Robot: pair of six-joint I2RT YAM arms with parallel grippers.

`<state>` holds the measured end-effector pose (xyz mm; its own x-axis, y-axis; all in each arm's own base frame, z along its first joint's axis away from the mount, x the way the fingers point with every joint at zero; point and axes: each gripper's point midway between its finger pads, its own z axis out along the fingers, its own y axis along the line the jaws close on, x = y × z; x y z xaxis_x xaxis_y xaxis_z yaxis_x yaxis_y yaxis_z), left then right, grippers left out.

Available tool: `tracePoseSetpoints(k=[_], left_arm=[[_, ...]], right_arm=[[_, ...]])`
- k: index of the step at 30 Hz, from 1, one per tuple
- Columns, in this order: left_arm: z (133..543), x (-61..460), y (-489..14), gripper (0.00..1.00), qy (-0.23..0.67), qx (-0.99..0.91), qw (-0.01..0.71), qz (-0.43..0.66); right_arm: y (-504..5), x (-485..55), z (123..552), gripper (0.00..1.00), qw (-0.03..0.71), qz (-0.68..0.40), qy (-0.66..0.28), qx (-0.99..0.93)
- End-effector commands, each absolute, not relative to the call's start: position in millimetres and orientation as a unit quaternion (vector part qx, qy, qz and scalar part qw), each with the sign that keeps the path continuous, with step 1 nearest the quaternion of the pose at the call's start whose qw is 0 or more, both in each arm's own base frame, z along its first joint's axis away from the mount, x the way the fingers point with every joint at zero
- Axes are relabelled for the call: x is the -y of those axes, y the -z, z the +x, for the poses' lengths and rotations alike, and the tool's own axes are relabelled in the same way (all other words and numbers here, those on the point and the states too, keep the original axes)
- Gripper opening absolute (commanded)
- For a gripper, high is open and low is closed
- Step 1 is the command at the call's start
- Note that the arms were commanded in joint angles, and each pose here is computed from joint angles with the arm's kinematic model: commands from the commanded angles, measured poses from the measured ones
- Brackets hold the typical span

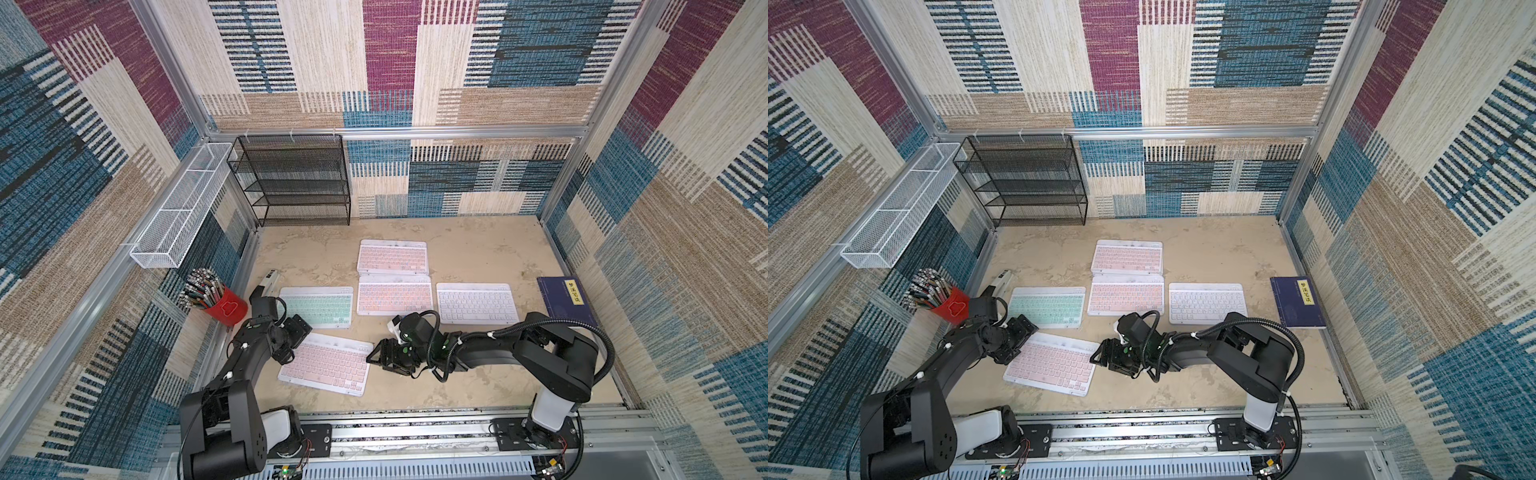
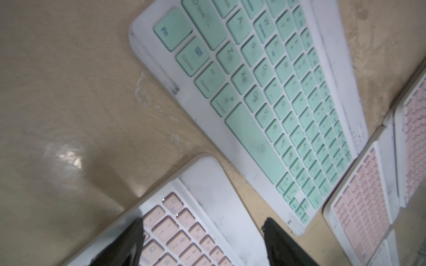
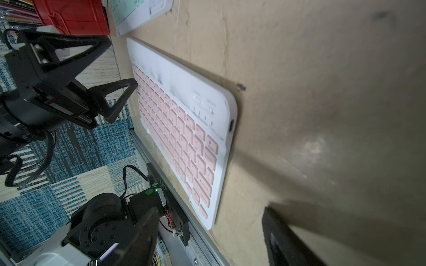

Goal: Stack the numeric keypads
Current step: Adjust the numeric keypad at the center of the board.

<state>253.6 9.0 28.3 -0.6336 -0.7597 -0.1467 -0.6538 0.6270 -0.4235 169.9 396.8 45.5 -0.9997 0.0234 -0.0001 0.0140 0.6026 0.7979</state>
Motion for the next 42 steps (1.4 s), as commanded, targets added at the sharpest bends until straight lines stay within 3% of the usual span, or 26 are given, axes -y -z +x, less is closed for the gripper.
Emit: tracePoseSetpoints(k=[1,22,42], left_arm=[[226,5,-12,0.85,0.182,-0.886,0.102,-0.414],[227,8,-18,0.84,0.194,-0.879,0.113,-0.421],[205,41,-32,0.83,0.245,-0.88,0.119,-0.389]], right_arm=[[-36,-393,163,0.73,-0.019,0.023,-0.432,-0.901],[-20,-411,160,0.72,-0.053,0.033,-0.441,-0.895],[-38,-389,249,0.72,0.054,0.043,-0.415,-0.907]])
